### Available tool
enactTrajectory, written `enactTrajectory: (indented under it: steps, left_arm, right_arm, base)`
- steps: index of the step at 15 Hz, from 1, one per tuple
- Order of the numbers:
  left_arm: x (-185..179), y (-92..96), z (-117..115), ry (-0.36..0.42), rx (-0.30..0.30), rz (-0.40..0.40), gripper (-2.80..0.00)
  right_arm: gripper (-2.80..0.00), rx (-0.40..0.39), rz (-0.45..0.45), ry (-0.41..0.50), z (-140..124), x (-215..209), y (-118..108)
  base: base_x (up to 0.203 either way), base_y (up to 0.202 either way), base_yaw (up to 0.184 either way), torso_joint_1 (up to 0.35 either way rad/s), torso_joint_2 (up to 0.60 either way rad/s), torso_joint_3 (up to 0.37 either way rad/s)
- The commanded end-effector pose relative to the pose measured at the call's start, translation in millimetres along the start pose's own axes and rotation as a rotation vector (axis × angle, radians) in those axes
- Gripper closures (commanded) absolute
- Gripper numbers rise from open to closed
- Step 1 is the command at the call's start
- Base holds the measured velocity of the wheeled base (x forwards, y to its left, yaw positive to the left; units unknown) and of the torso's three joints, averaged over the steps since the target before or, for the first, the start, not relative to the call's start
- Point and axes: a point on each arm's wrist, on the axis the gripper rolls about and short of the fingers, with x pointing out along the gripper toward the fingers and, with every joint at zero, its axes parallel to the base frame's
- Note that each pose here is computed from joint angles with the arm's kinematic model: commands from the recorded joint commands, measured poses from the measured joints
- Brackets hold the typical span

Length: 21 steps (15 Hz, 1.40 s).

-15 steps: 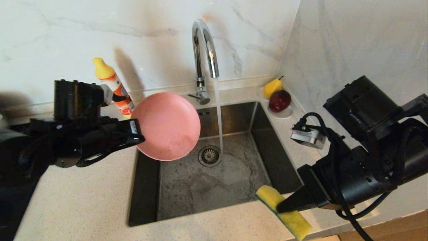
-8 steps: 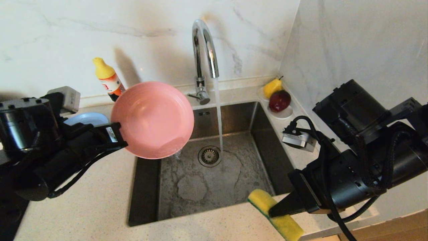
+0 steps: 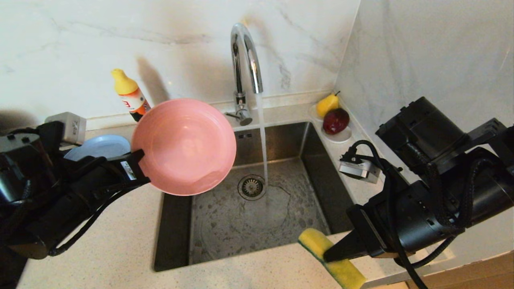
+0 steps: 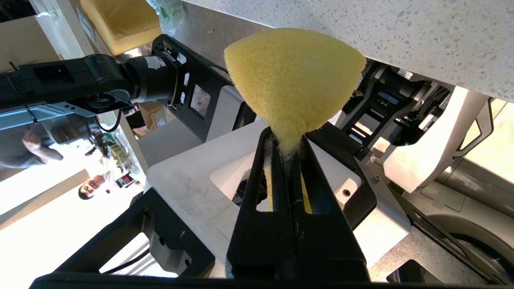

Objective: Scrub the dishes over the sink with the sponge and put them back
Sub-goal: Wipe the plate

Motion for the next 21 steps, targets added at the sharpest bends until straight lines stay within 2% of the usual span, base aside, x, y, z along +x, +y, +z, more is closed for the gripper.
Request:
enactTrajectory:
  steps: [1,3,4,6,7,10,12,13,17,21]
  left_arm:
    - [0.4,-0.1,-2.8,0.026,-0.010,-0.017,0.00]
    - [0.4,1.9,-14.2,0.135,0.010,-0.008,0.00]
    - [-1.2,3.3,-22.1,0.233,0.019,0.002,0.00]
    - [-5.2,3.3,-31.2,0.383,-0.023,-0.025,0.00]
    - [-9.8,2.6,-31.7,0.427,-0.051,-0.041,0.00]
    - [-29.7,-1.1,-30.1,0.539,-0.070,-0.148,0.00]
    - [-31.1,-9.8,-29.2,0.575,-0.074,-0.194,0.00]
    - [-30.0,-12.5,-27.4,0.570,-0.088,-0.201,0.00]
    - [-21.6,-23.4,-22.8,0.556,-0.080,-0.221,0.00]
    - [-17.7,-39.1,-33.1,0.576,-0.029,-0.209,0.00]
  right_arm:
    - [0.00,-0.004,0.008,-0.004,-1.1,-3.3,1.9]
    - [0.00,-0.013,0.019,-0.019,1.0,-6.2,5.1]
    - [0.00,-0.028,0.030,-0.017,1.7,-5.5,10.1]
    - [0.00,-0.053,0.044,-0.004,3.4,0.3,18.9]
    - [0.00,-0.068,0.052,0.008,4.0,4.8,24.7]
    - [0.00,-0.117,0.072,0.064,0.5,22.3,42.2]
    - [0.00,-0.146,0.081,0.107,-0.6,39.7,54.8]
    - [0.00,-0.160,0.084,0.128,-0.5,48.2,62.0]
    - [0.00,-0.180,0.069,0.194,3.3,82.1,76.3]
    - [0.00,-0.167,0.043,0.221,12.8,97.6,80.7]
  base:
    - [0.000,0.000,0.000,0.000,0.00,0.000]
    - [0.000,0.000,0.000,0.000,0.00,0.000]
    - [0.000,0.000,0.000,0.000,0.00,0.000]
    - [0.000,0.000,0.000,0.000,0.00,0.000]
    - [0.000,0.000,0.000,0.000,0.00,0.000]
    - [0.000,0.000,0.000,0.000,0.00,0.000]
    - [0.000,0.000,0.000,0.000,0.00,0.000]
    - [0.000,0.000,0.000,0.000,0.00,0.000]
    - [0.000,0.000,0.000,0.000,0.00,0.000]
    - [0.000,0.000,0.000,0.000,0.00,0.000]
